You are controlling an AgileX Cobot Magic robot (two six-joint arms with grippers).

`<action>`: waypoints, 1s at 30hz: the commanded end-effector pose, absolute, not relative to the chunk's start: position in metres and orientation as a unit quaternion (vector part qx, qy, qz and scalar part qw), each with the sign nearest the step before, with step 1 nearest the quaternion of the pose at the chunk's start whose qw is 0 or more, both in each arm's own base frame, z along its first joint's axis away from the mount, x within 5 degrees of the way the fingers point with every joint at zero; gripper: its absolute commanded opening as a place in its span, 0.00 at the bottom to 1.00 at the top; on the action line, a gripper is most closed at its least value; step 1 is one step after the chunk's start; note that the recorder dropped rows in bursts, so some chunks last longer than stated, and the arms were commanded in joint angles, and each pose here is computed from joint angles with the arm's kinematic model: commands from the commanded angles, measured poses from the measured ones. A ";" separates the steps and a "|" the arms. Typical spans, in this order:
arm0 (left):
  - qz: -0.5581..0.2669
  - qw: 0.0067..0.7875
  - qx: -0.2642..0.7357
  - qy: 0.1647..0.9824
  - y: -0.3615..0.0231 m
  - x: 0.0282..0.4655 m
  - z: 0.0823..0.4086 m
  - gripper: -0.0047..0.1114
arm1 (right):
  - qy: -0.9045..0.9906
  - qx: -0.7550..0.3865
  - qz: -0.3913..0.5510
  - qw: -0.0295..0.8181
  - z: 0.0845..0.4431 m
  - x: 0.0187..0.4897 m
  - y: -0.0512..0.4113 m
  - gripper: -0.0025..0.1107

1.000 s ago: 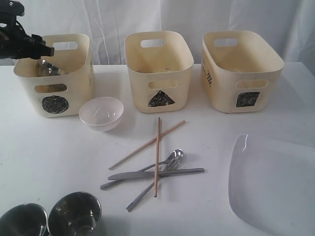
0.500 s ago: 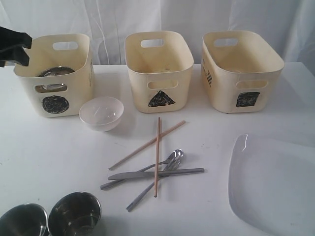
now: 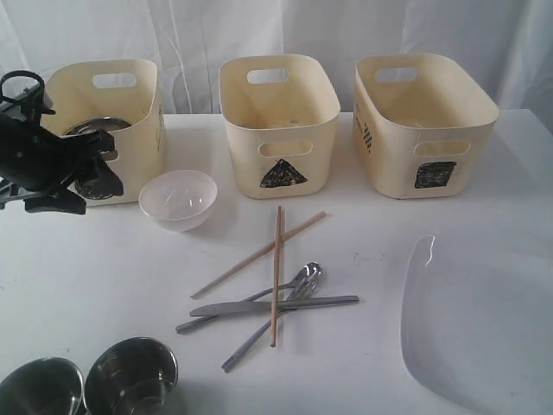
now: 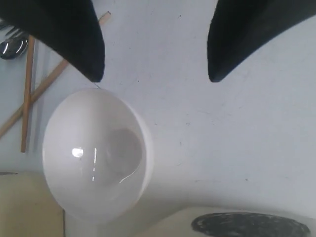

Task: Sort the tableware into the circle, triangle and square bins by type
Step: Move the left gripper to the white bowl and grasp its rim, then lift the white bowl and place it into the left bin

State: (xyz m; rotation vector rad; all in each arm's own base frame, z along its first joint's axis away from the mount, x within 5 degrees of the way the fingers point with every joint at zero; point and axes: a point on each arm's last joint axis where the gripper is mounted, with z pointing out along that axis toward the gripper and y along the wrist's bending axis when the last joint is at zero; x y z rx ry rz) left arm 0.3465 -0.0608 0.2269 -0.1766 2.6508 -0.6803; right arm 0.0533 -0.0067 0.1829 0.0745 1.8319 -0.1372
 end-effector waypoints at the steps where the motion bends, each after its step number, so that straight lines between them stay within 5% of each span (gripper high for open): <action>1: -0.274 0.175 -0.089 0.941 -0.067 0.352 0.210 0.59 | 0.791 0.031 -0.062 0.608 0.182 0.053 -0.007 0.02; 8: -0.328 0.217 -0.100 0.914 -0.077 0.370 0.195 0.59 | 0.790 0.039 -0.056 0.609 0.182 0.053 -0.007 0.02; 22: -0.228 0.276 -0.046 0.933 -0.108 0.385 0.148 0.58 | 0.790 0.039 -0.056 0.609 0.182 0.053 -0.007 0.02; 24: -0.228 0.267 -0.026 0.936 -0.110 0.383 0.148 0.43 | 0.790 0.039 -0.056 0.609 0.182 0.053 -0.007 0.02; 27: -0.253 0.232 0.001 0.939 -0.115 0.376 0.147 0.04 | 0.790 0.039 -0.056 0.609 0.182 0.053 -0.007 0.02; 30: -0.267 0.226 -0.014 0.937 -0.117 0.374 0.155 0.04 | 0.790 0.039 -0.056 0.609 0.182 0.053 -0.007 0.02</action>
